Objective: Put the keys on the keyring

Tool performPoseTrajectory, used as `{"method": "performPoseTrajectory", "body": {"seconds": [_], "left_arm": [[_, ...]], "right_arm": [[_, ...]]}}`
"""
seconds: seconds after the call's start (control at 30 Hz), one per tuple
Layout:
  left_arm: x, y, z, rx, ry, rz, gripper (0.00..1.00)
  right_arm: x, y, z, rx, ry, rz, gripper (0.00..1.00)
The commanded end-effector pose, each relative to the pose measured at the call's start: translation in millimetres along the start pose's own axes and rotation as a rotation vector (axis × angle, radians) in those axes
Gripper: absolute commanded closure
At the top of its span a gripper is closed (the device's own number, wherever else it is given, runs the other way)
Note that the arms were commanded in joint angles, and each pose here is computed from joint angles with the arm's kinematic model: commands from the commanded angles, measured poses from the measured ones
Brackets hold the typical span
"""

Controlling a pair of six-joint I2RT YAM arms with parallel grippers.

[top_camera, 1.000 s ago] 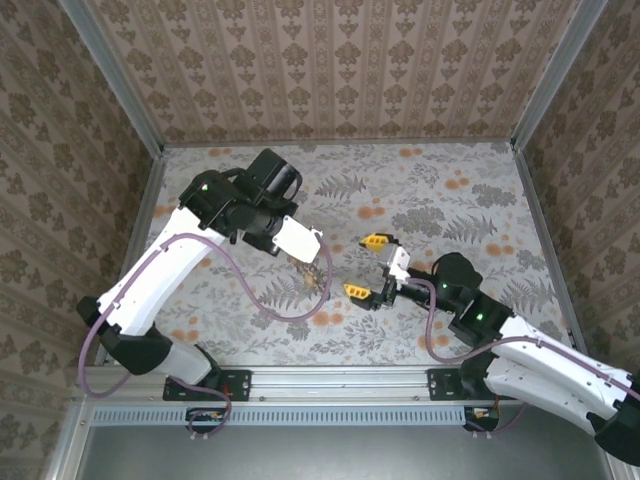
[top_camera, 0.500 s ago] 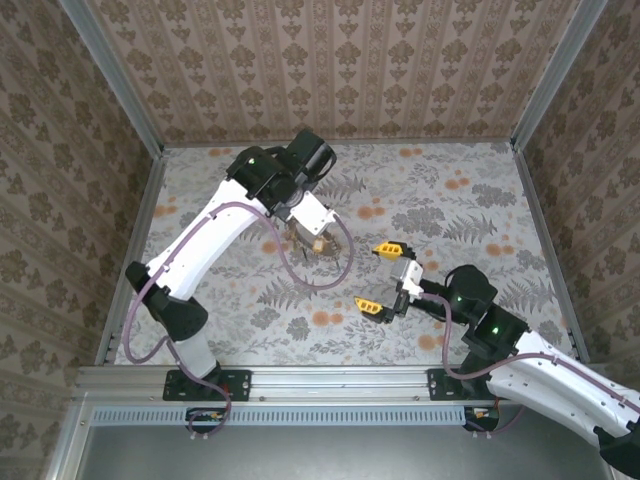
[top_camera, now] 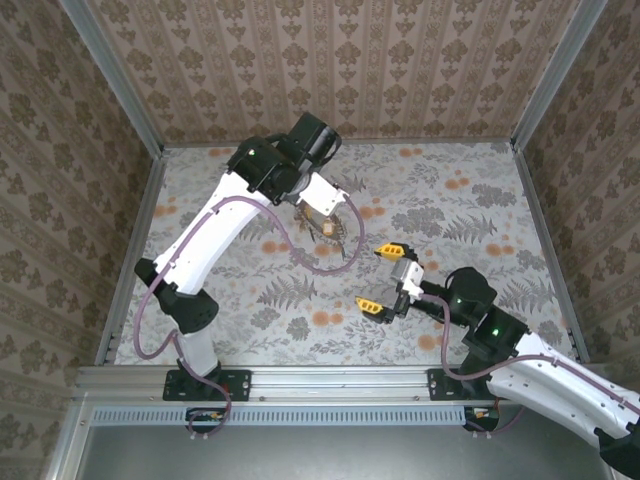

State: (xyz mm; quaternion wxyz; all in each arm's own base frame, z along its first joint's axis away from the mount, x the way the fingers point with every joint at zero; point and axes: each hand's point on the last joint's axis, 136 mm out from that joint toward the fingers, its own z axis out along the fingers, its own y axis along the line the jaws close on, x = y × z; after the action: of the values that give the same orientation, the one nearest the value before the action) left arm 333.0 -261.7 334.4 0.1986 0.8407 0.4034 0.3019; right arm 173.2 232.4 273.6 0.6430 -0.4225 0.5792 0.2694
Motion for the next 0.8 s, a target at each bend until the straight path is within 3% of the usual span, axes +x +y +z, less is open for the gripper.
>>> {"method": "performPoseTrajectory", "body": {"seconds": [0.0,0.3,0.5,0.77], "left_arm": [[-10.4,10.1,-8.4,-0.033,-0.029,-0.062,1.0],[-36.4,7.1,-24.3,-0.034,-0.124,-0.111,1.0],[-46.0,6.9,-36.3,-0.042,-0.151,-0.137,1.0],[-67.2,-1.6,-57.2,-0.03,-0.269,-0.165,1.0]], "right_arm": [[-5.6,-17.0,-6.2,0.108,-0.043,-0.014,0.0],[10.4,-22.2,12.8,0.112,0.016,0.086,0.01],[16.0,-27.6,34.8,0.118,0.004,0.186,0.16],[20.2,-41.7,50.3,0.175,0.018,0.277,0.25]]}}
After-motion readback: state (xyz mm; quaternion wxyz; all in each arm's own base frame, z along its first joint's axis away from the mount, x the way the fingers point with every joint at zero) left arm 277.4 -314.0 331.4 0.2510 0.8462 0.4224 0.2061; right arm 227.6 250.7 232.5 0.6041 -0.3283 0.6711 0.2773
